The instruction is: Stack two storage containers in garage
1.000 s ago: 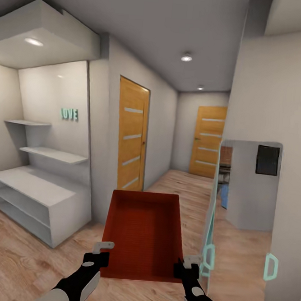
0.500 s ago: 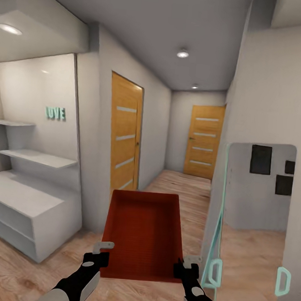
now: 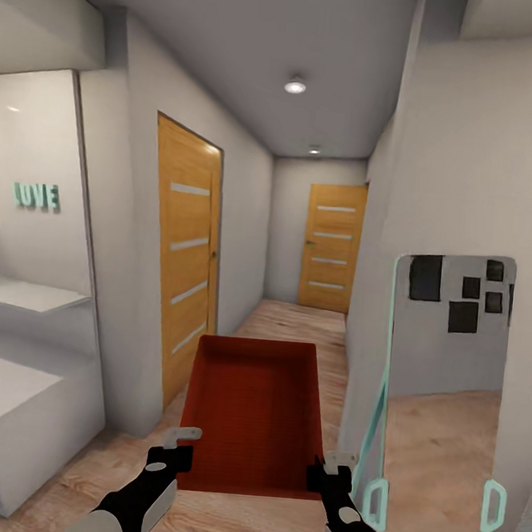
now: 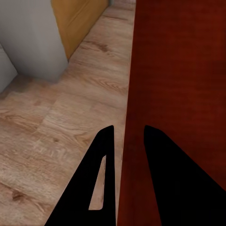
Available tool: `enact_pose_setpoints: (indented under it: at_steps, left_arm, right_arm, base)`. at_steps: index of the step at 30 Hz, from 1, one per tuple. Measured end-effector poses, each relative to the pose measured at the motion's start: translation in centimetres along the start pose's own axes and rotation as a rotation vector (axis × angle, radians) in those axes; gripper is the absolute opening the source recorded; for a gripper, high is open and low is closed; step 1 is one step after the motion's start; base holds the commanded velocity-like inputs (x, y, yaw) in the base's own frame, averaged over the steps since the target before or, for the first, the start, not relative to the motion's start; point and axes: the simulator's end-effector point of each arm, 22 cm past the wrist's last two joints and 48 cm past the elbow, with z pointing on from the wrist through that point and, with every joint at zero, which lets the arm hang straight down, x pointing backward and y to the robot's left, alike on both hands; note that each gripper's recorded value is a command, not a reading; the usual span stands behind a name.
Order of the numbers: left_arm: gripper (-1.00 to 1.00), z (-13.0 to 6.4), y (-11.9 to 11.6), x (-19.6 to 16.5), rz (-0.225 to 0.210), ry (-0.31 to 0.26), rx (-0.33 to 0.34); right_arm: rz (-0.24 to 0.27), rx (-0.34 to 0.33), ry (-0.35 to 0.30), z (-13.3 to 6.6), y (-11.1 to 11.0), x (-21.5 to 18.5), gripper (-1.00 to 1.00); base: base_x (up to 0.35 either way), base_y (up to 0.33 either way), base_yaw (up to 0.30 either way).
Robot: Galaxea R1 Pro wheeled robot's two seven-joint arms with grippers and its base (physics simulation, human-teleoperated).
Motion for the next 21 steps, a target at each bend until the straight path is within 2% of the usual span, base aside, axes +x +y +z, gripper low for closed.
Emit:
enact_pose_setpoints:
  at_steps: [21]
  left_arm:
    - [-1.0,0.0,0.0,0.01,0.0,0.0,0.0]
  right_arm:
    - [0.0,-0.001,0.0,0.0,-0.01,0.01,-1.0]
  base:
    - [0.322,0.114,-0.013]
